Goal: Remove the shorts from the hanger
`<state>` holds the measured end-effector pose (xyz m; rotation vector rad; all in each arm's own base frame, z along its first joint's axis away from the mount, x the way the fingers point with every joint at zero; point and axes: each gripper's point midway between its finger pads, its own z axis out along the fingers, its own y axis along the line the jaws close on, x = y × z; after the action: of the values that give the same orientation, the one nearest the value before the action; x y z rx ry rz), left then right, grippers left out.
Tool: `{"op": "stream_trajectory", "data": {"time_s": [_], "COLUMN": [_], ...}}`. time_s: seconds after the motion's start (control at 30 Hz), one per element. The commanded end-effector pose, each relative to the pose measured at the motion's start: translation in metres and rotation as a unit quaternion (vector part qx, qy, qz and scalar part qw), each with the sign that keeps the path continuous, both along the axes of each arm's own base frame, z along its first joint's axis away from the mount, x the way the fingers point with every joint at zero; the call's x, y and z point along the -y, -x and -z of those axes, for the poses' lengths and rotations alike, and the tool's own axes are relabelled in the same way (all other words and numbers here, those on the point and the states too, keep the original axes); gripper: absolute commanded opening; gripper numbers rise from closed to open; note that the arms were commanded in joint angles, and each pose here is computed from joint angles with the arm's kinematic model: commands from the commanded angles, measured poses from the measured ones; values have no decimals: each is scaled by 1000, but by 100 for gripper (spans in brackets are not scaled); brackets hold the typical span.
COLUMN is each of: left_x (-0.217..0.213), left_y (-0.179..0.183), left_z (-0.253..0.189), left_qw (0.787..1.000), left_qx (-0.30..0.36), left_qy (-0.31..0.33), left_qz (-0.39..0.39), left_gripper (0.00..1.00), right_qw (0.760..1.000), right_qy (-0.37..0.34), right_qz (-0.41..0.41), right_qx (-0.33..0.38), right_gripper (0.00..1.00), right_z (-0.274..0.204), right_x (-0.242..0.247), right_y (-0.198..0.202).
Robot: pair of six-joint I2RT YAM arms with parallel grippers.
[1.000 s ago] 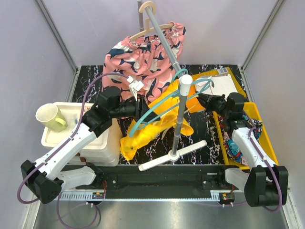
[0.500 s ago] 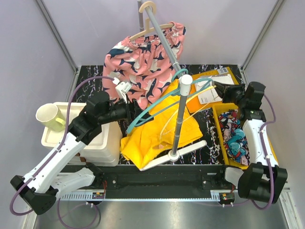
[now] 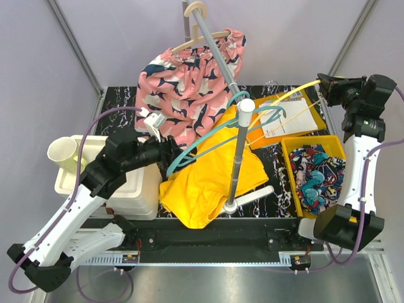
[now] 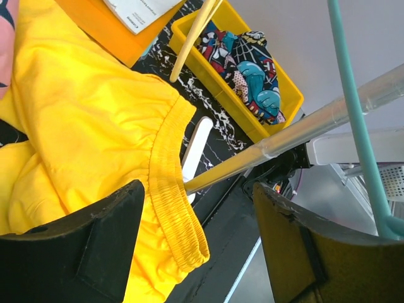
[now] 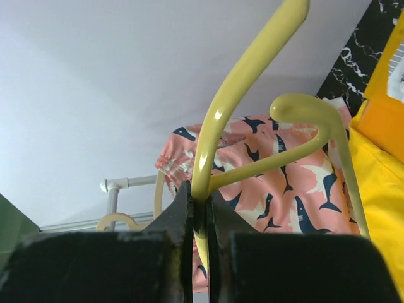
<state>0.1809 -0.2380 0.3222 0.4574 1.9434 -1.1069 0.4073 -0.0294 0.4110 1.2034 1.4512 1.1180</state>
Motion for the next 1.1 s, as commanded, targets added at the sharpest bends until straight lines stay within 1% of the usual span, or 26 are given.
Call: {"op": "stream_trajectory", "data": {"time_s": [0.0, 0.17, 0.27, 0.47, 0.6, 0.8, 1.07], "left_x": [-13, -23, -27, -31, -30, -30, -29], "left_y": [-4, -12, -17, -23, -22, -20, -19], "left_z": [-22, -22, -22, -18, -18, -18, -18], "left_qw": [999, 996, 995, 993, 993, 994, 994], "left_qx": [40, 49, 49, 45, 43, 43, 40], "left_qy": [2, -4, -7, -11, -10, -7, -5], "left_qz": [-31, -71, -88, -112, -108, -104, -101], "left_gripper": [75, 78, 84, 88, 88, 88, 88], "right_qw": [999, 993, 988, 973, 965, 960, 956], "right_qy": [-14, -48, -71, -75, -82, -87, -94], "right_qz": [-32, -74, -94, -157, -193, -206, -224], "right_qx": [40, 84, 104, 150, 159, 170, 166], "right_gripper": [0, 0, 0, 0, 0, 0, 0], "right_z": [-43, -87, -111, -162, -174, -187, -182], "right_x": [-9, -24, -33, -83, -112, -129, -149], "right_y": [-5, 1, 5, 27, 36, 46, 58]}}
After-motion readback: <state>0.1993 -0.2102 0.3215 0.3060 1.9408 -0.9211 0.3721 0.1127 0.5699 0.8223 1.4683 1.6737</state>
